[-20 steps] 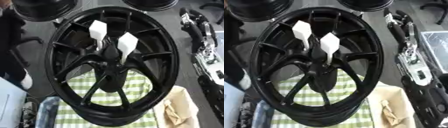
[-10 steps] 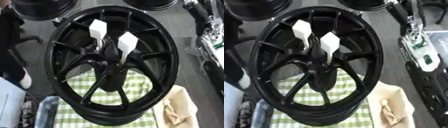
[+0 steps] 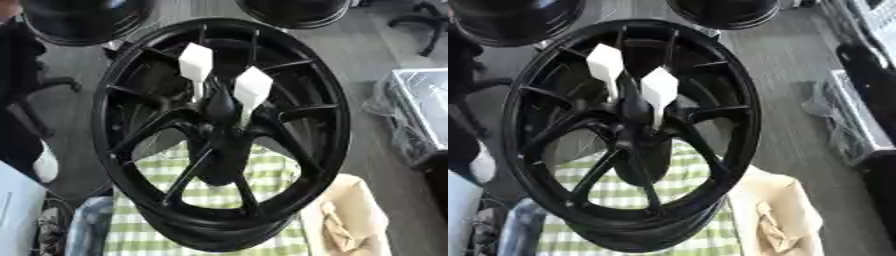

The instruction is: Pull the pin out of the wheel hub.

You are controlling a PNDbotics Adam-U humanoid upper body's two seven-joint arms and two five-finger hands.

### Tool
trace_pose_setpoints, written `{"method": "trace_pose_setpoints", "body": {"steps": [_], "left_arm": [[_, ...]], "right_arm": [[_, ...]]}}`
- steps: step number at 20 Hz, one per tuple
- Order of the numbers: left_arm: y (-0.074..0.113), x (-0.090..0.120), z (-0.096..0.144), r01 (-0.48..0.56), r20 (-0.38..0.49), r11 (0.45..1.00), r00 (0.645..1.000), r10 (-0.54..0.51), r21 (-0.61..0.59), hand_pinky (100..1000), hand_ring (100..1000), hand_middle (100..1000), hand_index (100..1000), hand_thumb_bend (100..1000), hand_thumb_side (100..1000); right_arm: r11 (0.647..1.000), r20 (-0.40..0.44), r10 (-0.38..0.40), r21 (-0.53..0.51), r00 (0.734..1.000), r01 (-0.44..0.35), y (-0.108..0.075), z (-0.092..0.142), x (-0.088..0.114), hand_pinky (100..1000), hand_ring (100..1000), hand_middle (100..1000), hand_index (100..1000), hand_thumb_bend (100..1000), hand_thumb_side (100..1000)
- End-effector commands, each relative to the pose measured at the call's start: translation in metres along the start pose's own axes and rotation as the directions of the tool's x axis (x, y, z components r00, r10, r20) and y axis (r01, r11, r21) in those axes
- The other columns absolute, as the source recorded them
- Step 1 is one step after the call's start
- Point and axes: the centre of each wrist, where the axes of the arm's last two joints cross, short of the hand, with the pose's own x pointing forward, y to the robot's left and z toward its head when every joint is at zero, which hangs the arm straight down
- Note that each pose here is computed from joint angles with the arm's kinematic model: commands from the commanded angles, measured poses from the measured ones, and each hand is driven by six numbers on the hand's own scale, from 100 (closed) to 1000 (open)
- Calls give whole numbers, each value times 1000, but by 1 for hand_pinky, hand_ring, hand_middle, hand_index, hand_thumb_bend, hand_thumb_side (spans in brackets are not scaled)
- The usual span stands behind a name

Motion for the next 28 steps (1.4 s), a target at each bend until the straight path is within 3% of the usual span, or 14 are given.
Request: {"method": "trace_pose_setpoints", "body": {"steps": [1,5,9,14,20,28], "left_arm": [[6,5,-5,31,28,999,999,-30,-16,815,804,764,825,321,812],[7,4,-4,37,21,999,999,-36,-22,814,804,763,824,321,813],[7,3,-4,38,20,999,999,-37,-28,814,804,763,823,321,814],[5,3,-4,16,6,999,1000,-15,-37,814,804,761,822,323,818],[5,3,-4,17,7,999,1000,-16,-41,814,804,761,822,322,817],[4,2,-3,16,2,999,1000,-16,-42,814,804,759,821,322,818]], "right_arm": [[986,53,78,146,996,-85,-1,-7,20,814,804,791,877,445,483],[936,95,108,325,990,-133,10,-20,35,814,802,787,879,525,447],[862,101,149,474,984,-180,23,-27,41,811,801,784,878,599,341],[736,86,201,644,976,-208,38,-29,41,813,803,779,859,543,234],[632,93,292,729,952,-265,51,-32,42,812,803,782,853,447,100],[562,109,370,765,923,-316,58,-27,32,793,769,752,818,393,100]]}}
